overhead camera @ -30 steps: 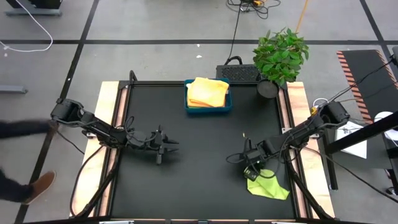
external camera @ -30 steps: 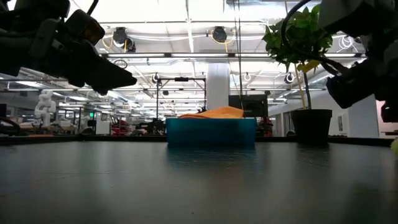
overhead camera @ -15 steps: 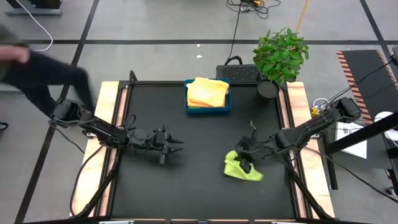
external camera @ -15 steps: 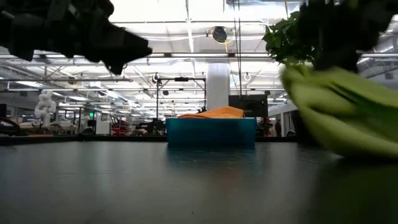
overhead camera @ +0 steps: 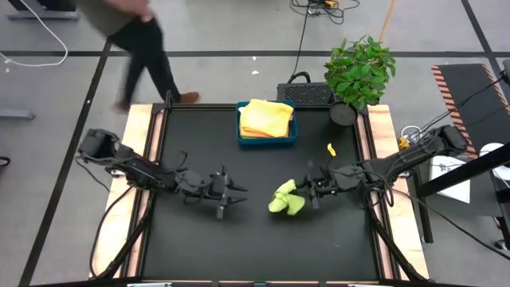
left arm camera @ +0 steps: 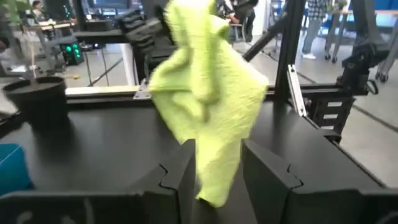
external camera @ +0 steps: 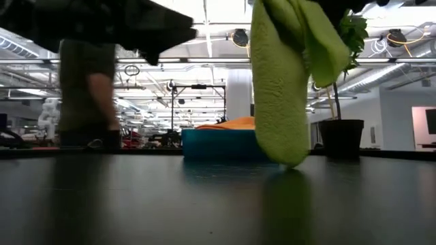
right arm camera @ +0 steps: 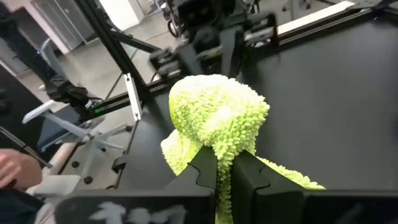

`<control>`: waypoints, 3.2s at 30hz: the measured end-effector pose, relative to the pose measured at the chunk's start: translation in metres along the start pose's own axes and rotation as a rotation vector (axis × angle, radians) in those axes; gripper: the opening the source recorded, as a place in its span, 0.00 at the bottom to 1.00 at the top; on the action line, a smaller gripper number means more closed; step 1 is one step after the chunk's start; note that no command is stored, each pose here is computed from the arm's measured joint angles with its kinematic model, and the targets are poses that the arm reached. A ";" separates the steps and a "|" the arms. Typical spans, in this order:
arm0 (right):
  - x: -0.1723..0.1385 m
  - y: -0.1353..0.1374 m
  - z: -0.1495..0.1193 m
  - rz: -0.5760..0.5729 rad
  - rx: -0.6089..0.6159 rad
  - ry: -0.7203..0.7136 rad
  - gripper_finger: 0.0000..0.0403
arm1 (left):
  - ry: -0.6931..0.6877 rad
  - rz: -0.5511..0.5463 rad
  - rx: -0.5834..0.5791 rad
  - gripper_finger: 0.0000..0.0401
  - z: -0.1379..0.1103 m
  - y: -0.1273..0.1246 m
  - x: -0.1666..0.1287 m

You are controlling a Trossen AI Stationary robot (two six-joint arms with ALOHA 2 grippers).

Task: Fold microfiber towels
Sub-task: Fold the green microfiber towel

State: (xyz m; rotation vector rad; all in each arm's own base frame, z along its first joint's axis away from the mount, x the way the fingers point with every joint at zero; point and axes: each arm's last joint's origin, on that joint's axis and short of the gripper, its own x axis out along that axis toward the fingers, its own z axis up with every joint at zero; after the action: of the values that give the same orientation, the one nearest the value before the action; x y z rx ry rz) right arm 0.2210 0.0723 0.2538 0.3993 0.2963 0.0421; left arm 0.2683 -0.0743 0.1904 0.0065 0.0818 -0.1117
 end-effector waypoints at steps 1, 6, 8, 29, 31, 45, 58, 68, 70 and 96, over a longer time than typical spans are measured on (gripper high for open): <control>0.000 -0.001 0.001 -0.004 -0.006 -0.002 0.01 | 0.005 -0.002 0.010 0.32 -0.001 -0.002 0.007; 0.001 -0.004 0.004 0.030 -0.023 -0.005 0.01 | 0.043 0.005 0.041 0.32 -0.007 -0.006 0.037; 0.001 -0.004 0.005 0.032 -0.024 -0.012 0.01 | 0.045 0.005 0.043 0.32 -0.008 -0.008 0.048; 0.000 0.010 0.001 0.314 -0.237 0.053 0.03 | 0.086 -0.069 0.043 0.76 -0.009 -0.023 0.063; 0.000 0.010 0.004 0.318 -0.271 0.022 0.03 | 0.052 -0.052 0.032 0.79 -0.005 -0.024 0.063; 0.003 0.002 0.010 0.227 -0.290 -0.035 0.03 | -0.098 0.001 -0.018 0.81 0.022 -0.024 0.072; 0.011 -0.001 0.004 0.177 -0.294 -0.007 0.03 | -0.056 0.109 -0.054 0.80 0.020 -0.014 0.075; 0.014 -0.001 0.002 0.176 -0.295 -0.003 0.03 | -0.009 0.130 -0.047 0.47 0.016 -0.008 0.076; 0.014 -0.001 0.002 0.176 -0.295 -0.003 0.03 | 0.002 0.127 -0.037 0.37 0.015 -0.008 0.076; 0.014 -0.007 -0.009 0.108 -0.171 0.116 0.23 | 0.062 0.286 0.313 0.00 0.079 0.004 0.027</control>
State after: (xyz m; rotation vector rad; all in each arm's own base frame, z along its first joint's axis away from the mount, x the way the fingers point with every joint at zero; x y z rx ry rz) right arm 0.2321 0.0705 0.2394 0.2426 0.3828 0.1954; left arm 0.3016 -0.0745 0.2665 0.3334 0.1239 0.1625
